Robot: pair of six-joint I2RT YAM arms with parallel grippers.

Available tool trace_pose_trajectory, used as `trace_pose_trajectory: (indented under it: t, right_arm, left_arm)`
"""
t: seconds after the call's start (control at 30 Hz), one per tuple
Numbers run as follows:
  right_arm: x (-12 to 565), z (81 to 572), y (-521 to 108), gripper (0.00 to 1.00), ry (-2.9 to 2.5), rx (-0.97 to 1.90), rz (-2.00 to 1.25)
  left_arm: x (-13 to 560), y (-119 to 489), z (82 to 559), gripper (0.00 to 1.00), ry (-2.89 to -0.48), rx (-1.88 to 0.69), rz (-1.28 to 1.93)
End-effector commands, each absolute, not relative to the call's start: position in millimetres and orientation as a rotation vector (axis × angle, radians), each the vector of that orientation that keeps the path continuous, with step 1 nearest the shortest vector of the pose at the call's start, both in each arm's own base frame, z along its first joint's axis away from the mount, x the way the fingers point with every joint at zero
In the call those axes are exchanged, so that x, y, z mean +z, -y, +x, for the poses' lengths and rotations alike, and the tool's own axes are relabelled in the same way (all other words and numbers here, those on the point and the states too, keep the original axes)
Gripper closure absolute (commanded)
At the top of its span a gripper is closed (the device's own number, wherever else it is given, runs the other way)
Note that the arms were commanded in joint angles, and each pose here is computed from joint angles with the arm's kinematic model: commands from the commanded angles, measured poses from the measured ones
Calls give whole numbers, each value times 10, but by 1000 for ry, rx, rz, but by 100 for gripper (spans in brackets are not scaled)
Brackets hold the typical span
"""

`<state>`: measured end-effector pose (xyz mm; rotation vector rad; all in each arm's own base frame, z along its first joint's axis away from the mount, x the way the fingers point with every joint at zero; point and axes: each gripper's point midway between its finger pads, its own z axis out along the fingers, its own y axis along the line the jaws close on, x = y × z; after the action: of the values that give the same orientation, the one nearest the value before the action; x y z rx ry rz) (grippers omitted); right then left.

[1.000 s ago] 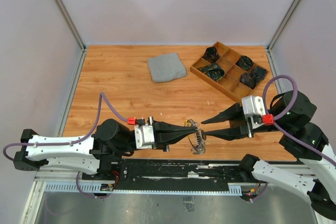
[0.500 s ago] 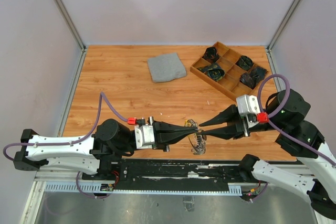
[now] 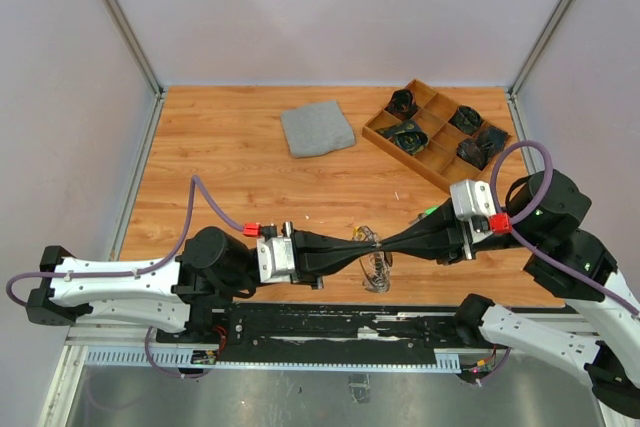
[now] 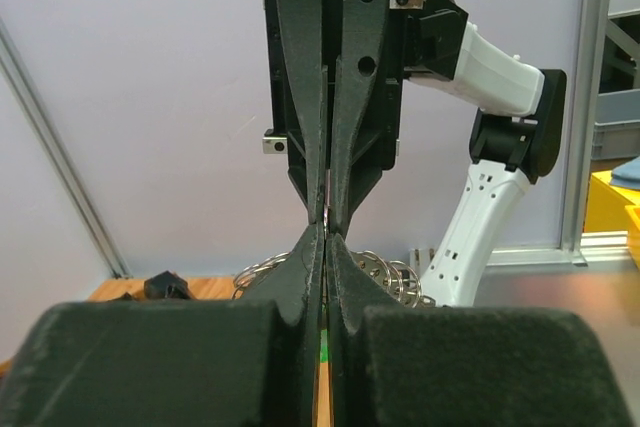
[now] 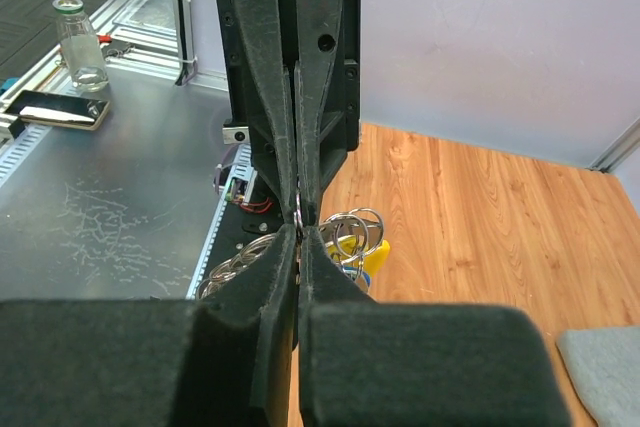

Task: Put the keys on the keyring

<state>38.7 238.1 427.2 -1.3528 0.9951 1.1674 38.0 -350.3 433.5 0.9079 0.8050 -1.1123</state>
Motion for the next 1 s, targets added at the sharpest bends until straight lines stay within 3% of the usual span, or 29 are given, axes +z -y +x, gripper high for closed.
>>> trace_pose_trajectory:
  t: [0.0, 0.17, 0.37, 0.53, 0.87, 0.97]
  right_arm:
    - [4282, 420, -2357, 99, -1013, 1127, -1338]
    - [4069, 650, -2213, 99, -1228, 950, -1364]
    - [3685, 903, -1978, 99, -1516, 728, -1419]
    - [3414, 990, -1881, 99, -1670, 637, -1466]
    - [3406, 944, -1863, 99, -1695, 637, -1542]
    - [3447, 853, -1901, 99, -1662, 696, -1580]
  left_arm:
    - [4570, 3379, 402, 91, -766, -1148, 794]
    - [4401, 3376, 649, 55, -909, -1053, 745]
    - [4127, 3312, 1028, 30, -1162, -898, 658]
    - [3951, 3393, 1227, 28, -1345, -883, 700]
    - [3751, 3602, 1091, 18, -1372, -906, 866]
    - [3717, 3657, 1042, 9, -1366, -919, 909]
